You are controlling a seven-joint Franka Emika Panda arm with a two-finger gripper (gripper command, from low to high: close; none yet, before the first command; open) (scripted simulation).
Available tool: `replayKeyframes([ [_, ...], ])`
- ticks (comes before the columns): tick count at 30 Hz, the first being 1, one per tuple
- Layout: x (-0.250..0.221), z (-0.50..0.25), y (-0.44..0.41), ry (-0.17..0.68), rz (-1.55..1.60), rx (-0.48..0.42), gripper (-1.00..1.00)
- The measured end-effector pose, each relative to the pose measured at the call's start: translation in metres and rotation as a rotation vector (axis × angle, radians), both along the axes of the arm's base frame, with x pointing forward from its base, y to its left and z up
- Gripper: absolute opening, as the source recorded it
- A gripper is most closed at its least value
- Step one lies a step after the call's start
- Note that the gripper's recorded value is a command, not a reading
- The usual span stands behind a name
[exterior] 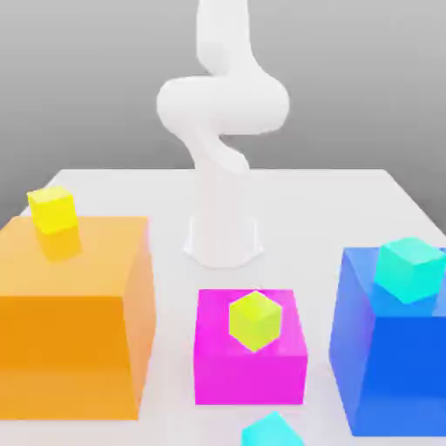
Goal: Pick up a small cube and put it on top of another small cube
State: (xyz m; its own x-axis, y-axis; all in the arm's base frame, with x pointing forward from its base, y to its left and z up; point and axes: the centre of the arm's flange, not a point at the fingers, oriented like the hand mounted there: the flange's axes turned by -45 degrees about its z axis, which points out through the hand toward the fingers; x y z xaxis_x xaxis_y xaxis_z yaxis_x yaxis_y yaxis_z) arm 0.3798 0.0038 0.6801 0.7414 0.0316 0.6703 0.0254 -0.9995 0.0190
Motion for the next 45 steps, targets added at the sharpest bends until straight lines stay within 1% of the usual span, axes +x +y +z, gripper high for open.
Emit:
replayKeyframes([
  [7, 0.080, -0.102, 0.013, 0.184, 0.112, -0.076, 0.00],
  [11, 0.112, -0.167, 0.021, 0.285, 0.181, -0.112, 0.00],
  [15, 0.135, -0.236, 0.030, 0.386, 0.254, -0.143, 0.00],
  [21, 0.151, -0.345, 0.045, 0.535, 0.374, -0.180, 0.00],
  [27, 0.143, -0.456, 0.054, 0.683, 0.494, -0.202, 0.00],
  [29, 0.141, -0.488, 0.056, 0.707, 0.515, -0.204, 0.00],
  [32, 0.140, -0.531, 0.057, 0.714, 0.522, -0.204, 0.00],
  [33, 0.139, -0.541, 0.057, 0.715, 0.522, -0.204, -1.00],
  [40, 0.139, -0.541, 0.057, 0.716, 0.522, -0.204, -1.00],
  [44, 0.139, -0.493, 0.057, 0.715, 0.522, -0.204, -1.00],
  [45, 0.141, -0.480, 0.042, 0.708, 0.496, -0.206, -1.00],
])
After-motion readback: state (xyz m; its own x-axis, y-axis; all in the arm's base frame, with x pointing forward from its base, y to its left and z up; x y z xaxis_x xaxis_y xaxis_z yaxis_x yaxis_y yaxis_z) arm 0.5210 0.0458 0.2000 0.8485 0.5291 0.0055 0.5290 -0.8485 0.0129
